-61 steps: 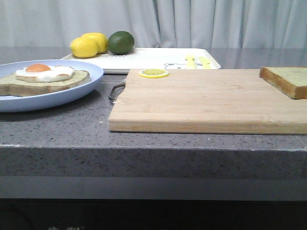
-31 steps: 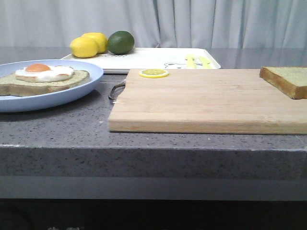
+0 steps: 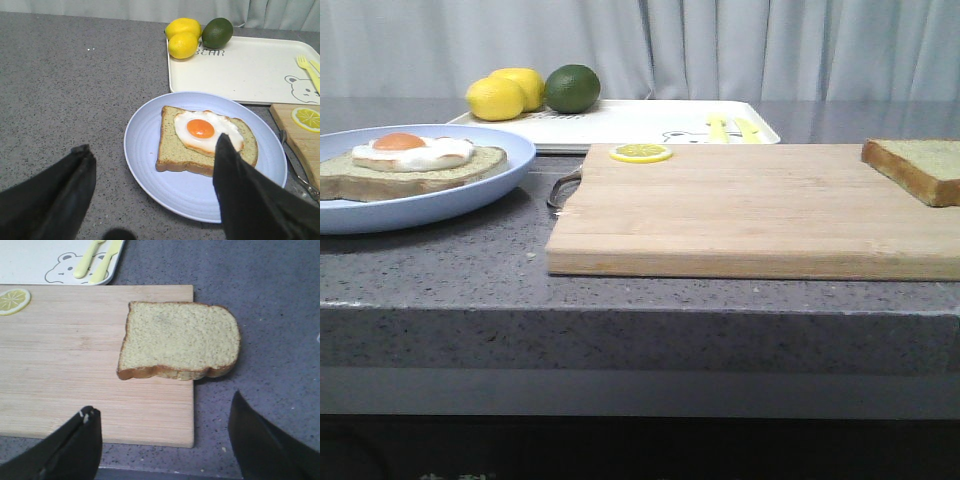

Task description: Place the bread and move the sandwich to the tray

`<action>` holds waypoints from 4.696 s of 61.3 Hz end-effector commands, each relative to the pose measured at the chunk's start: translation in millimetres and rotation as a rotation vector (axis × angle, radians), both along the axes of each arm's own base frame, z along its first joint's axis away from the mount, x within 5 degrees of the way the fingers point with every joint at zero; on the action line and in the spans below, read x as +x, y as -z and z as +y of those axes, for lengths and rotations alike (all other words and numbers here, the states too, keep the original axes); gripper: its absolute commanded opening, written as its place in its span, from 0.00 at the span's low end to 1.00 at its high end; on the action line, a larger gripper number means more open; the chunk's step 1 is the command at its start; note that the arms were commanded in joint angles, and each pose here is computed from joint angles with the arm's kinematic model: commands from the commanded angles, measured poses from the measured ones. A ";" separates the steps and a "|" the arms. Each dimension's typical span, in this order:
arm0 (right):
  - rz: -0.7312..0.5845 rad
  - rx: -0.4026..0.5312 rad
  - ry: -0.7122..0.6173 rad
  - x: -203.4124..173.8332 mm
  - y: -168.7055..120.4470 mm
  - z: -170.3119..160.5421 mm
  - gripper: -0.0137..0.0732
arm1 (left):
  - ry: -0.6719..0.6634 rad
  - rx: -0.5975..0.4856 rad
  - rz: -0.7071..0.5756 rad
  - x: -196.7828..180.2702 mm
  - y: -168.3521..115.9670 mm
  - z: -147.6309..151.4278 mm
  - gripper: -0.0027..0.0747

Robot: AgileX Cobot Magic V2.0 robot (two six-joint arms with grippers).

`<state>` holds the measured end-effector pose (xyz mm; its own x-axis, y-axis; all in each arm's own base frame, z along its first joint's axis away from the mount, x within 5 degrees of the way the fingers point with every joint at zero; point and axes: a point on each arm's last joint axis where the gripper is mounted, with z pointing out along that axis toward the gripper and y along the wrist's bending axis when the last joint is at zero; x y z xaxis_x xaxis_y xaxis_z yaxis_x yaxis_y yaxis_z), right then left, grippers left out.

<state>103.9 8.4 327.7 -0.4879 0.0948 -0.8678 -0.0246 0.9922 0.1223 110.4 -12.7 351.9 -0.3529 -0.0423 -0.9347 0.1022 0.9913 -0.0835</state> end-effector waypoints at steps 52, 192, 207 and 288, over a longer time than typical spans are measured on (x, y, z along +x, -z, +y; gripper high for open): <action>0.463 0.217 0.199 107.5 -37.2 -67.6 0.79 | -0.014 -0.028 -0.099 2.2 -16.4 0.5 0.59; 0.323 0.814 -0.242 166.5 -6.4 -93.6 0.15 | -0.014 -0.027 -0.101 2.3 -16.6 0.6 0.59; 0.168 0.835 -0.423 150.7 -54.7 -42.1 0.15 | -0.014 -0.027 -0.101 2.3 -16.6 0.6 0.59; 0.392 1.283 -0.348 199.3 -21.5 274.7 0.15 | -0.016 -0.028 -0.109 2.5 -17.3 0.7 0.59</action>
<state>302.4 278.8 321.3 -0.8408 0.5001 -0.2071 -0.0573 0.2983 0.9528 110.6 -12.6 352.4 -0.3471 -0.0431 -0.9368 0.1019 0.9913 -0.0833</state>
